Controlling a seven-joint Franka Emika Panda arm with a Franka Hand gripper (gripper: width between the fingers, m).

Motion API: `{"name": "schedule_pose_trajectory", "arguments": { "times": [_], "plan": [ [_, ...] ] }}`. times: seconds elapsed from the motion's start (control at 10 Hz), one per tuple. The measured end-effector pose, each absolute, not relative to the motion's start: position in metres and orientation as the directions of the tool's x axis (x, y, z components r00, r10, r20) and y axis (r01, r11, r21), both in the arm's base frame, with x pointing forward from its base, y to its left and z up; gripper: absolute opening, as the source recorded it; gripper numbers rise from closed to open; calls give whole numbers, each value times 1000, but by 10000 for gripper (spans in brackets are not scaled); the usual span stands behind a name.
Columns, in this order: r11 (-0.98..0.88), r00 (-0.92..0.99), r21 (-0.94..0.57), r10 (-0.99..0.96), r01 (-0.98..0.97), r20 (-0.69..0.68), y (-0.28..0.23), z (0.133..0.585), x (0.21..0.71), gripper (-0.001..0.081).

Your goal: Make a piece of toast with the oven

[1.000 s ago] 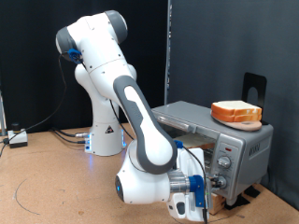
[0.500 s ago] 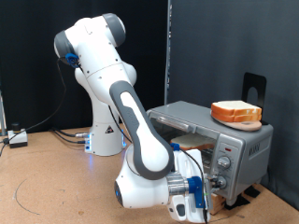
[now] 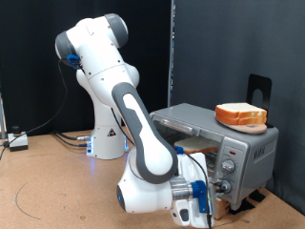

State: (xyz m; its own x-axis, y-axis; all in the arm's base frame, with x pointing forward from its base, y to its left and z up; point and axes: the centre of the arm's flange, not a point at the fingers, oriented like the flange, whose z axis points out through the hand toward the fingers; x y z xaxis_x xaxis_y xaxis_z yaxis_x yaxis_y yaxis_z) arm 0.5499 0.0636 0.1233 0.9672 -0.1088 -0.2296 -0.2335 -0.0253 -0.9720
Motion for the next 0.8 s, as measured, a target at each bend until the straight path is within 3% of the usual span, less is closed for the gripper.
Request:
{"name": "schedule_pose_trajectory", "arguments": {
  "times": [0.1, 0.3, 0.4, 0.5, 0.6, 0.7, 0.8],
  "plan": [
    [-47, 963, -965, -93, -257, -252, 61, 126, 552, 135],
    [-112, 951, -945, -68, -307, -301, 52, 132, 556, 500],
    [-145, 946, -935, -65, -324, -317, 47, 135, 559, 500],
    [-172, 942, -926, -73, -337, -329, 41, 139, 562, 636],
    [-197, 934, -913, -87, -356, -346, 33, 144, 567, 636],
    [-219, 921, -894, -103, -390, -376, 23, 150, 573, 770],
    [-236, 908, -877, -121, -419, -402, 15, 156, 579, 797]
  ]
}}
